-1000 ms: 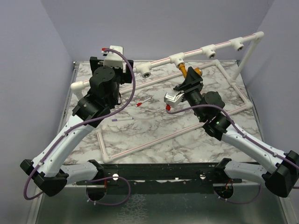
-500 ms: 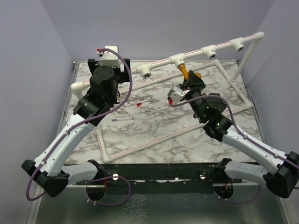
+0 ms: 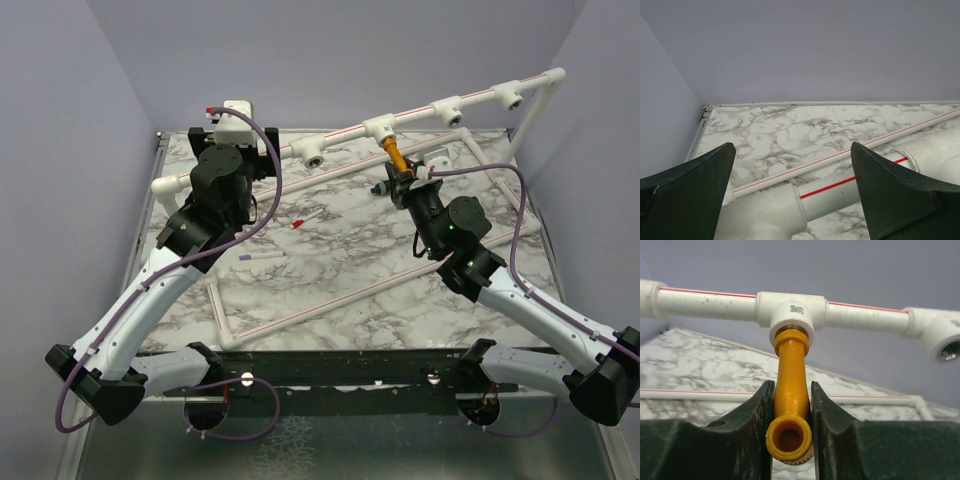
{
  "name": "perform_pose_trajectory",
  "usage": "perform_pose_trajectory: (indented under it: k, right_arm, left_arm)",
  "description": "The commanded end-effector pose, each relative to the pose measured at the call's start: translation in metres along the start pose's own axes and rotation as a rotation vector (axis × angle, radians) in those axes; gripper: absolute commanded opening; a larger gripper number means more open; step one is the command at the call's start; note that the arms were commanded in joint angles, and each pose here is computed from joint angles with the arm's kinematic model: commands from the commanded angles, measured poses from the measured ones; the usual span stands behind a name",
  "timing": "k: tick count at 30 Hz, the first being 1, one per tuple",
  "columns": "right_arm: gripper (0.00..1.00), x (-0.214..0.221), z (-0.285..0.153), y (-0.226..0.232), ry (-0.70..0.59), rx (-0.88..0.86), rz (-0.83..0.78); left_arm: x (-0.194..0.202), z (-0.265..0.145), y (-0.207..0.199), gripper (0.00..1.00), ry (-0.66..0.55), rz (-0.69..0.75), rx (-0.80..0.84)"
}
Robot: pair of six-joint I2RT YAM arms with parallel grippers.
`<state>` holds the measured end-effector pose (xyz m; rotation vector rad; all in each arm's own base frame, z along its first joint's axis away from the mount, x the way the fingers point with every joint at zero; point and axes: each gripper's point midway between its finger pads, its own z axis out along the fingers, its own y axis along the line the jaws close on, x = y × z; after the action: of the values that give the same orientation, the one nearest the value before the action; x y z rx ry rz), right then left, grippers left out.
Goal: Install the water faucets
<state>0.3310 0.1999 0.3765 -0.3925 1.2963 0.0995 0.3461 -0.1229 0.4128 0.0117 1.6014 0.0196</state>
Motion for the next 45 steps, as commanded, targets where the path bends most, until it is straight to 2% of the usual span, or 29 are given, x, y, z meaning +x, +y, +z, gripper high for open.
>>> perform_pose_trajectory:
  k: [1,7,16,20,23,26,33,37,40,45]
  right_arm:
    - [0.0,-0.022,0.001,-0.005,-0.044,0.106,0.494]
    - [0.0,-0.021,-0.003,-0.007,-0.064,0.187,0.867]
    - [0.01,-0.004,-0.008,0.001,-0.005,0.309,1.471]
    - [0.01,-0.004,-0.011,0.008,0.0,0.292,1.65]
    - [0.01,-0.007,-0.014,0.008,-0.009,0.282,1.718]
    - [0.02,-0.009,-0.014,0.007,-0.01,0.279,1.699]
    - [0.53,-0.007,-0.022,0.0,0.01,0.287,1.507]
    - [0.76,-0.007,-0.027,-0.006,0.015,0.288,1.4]
    - [0.84,-0.004,-0.034,-0.013,0.016,0.309,1.337]
    - [0.84,-0.006,-0.046,-0.031,0.009,0.335,1.126]
  left_arm:
    - [0.059,-0.004,-0.004,0.99,0.172,0.127,0.045]
    - [0.069,-0.007,-0.007,0.99,0.189,0.1,0.061]
    - [0.074,-0.01,-0.01,0.99,0.194,0.111,0.074]
    - [0.075,-0.011,-0.01,0.99,0.192,0.117,0.074]
    - [0.076,-0.012,-0.011,0.99,0.194,0.123,0.076]
    - [0.076,-0.012,-0.012,0.99,0.194,0.128,0.078]
    - [0.075,-0.012,-0.014,0.99,0.194,0.126,0.085]
    - [0.076,-0.011,-0.016,0.99,0.197,0.127,0.087]
    - [0.076,-0.009,-0.017,0.99,0.2,0.129,0.089]
    - [0.076,-0.008,-0.017,0.99,0.203,0.135,0.087]
